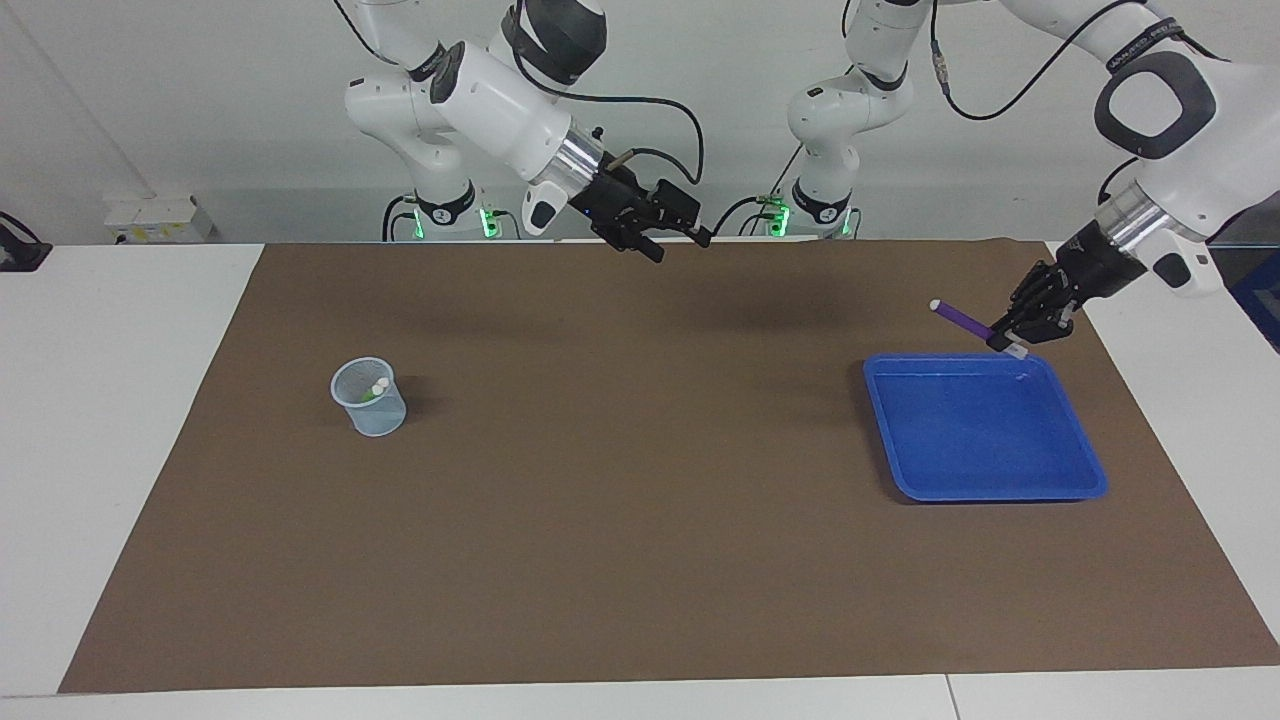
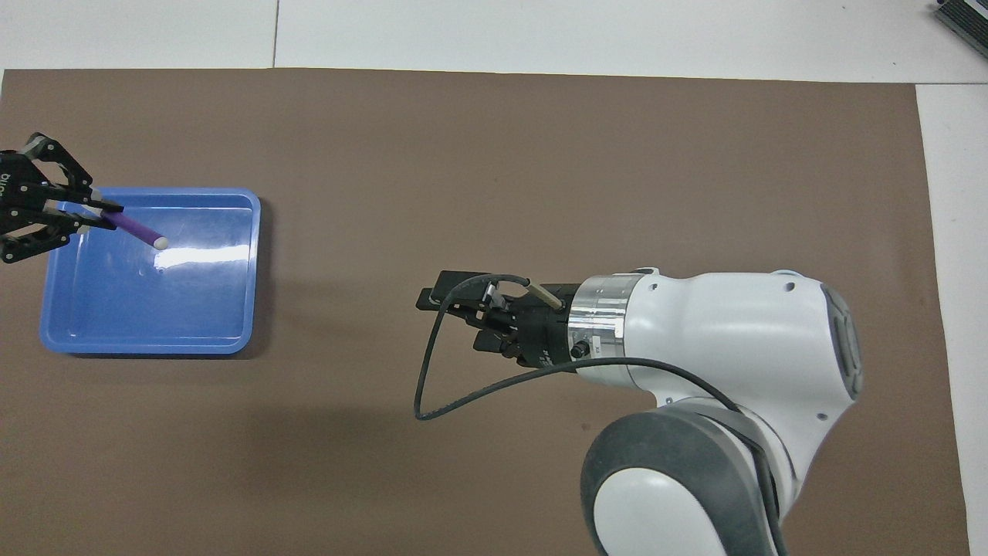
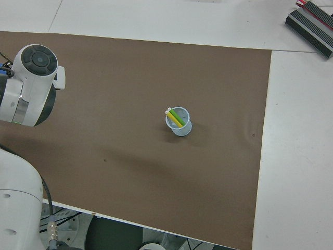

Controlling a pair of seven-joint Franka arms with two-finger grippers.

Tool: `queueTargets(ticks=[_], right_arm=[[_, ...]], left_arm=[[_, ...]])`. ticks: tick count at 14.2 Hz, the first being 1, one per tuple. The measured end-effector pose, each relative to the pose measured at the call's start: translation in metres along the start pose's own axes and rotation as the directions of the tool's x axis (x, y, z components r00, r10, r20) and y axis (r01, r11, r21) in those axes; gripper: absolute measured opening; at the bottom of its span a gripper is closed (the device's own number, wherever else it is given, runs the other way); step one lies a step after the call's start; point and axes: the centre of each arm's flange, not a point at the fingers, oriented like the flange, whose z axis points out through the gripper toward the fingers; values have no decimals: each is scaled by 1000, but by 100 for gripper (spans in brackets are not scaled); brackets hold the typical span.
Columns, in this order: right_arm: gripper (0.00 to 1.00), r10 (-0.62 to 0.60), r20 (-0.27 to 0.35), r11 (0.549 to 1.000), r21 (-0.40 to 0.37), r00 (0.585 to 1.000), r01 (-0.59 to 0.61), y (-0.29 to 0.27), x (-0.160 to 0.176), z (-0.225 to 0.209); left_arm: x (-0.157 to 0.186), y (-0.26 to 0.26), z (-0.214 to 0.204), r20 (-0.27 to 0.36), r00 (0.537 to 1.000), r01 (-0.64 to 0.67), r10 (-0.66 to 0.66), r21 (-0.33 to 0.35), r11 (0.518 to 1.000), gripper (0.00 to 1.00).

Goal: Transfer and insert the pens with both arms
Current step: 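Lift the purple pen and extend it outward with the left gripper, then grasp the purple pen tip with the right gripper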

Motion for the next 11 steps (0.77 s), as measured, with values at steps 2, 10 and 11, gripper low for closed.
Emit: queueTargets(ticks=[2, 10, 11], right_arm=[[100, -5, -24, 1000, 21, 1000, 5, -7, -11, 8], [100, 13, -30, 999, 30, 999, -12, -10, -15, 11], [100, 25, -28, 999, 37, 999, -24, -15, -17, 10]], left_arm=[[-27, 2, -6, 11, 995, 102, -102, -9, 995, 17], [-124, -14, 21, 8, 946, 323, -325, 86, 942, 17], [-132, -20, 29, 6, 945, 325, -327, 104, 940, 17]])
